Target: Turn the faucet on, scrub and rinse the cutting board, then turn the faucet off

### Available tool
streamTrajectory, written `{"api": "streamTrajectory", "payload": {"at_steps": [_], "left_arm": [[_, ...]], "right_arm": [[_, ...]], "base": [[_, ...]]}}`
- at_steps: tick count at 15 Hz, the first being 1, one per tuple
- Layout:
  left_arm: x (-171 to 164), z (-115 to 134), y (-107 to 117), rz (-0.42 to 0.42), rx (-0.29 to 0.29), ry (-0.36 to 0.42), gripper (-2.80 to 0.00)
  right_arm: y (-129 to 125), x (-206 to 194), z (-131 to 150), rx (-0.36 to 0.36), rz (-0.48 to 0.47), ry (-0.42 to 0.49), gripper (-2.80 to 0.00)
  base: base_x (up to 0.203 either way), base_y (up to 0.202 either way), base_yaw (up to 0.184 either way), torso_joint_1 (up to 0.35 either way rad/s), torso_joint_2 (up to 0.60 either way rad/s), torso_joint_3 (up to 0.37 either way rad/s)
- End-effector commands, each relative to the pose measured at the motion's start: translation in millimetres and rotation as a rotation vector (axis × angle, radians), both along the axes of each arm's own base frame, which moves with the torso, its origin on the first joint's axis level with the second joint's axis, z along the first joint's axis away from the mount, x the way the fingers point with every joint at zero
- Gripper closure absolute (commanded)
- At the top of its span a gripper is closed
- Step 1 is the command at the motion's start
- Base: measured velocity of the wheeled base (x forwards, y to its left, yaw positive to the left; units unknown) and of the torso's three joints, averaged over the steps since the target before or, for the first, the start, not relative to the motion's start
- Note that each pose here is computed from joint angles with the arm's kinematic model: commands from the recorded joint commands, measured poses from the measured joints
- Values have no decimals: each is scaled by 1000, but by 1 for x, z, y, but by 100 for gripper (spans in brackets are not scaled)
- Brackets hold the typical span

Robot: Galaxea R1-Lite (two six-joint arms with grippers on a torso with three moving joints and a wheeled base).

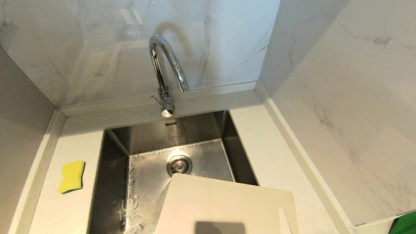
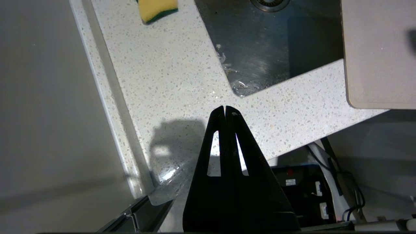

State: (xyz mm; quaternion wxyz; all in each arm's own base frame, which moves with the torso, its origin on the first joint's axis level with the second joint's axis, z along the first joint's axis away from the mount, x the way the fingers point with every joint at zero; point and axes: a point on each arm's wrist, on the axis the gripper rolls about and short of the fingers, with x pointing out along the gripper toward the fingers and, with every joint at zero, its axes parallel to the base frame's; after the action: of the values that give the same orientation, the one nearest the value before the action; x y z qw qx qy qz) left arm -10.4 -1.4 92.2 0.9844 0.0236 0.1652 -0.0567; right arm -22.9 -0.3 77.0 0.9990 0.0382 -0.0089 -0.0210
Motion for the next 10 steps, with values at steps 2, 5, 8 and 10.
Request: {"api": "streamTrajectory", "payload": {"at_steps": [2,5,8,10], "left_arm": [[0,-1,0,-8,-2,-8,0],[0,-2,0,-3,-2,0,0],[-5,-2,0,7,-7,-66,0],[-11,-4,0,23,-32,-126,0]], "right_arm": [[0,0,0,0,0,1,0],[0,0,0,0,0,1,0],[0,0,0,0,0,1,0],[0,0,0,0,0,1,0]], "base": [[0,0,0,0,0,0],[0,0,0,0,0,0],[0,0,0,0,0,0],[0,0,0,0,0,0]]}}
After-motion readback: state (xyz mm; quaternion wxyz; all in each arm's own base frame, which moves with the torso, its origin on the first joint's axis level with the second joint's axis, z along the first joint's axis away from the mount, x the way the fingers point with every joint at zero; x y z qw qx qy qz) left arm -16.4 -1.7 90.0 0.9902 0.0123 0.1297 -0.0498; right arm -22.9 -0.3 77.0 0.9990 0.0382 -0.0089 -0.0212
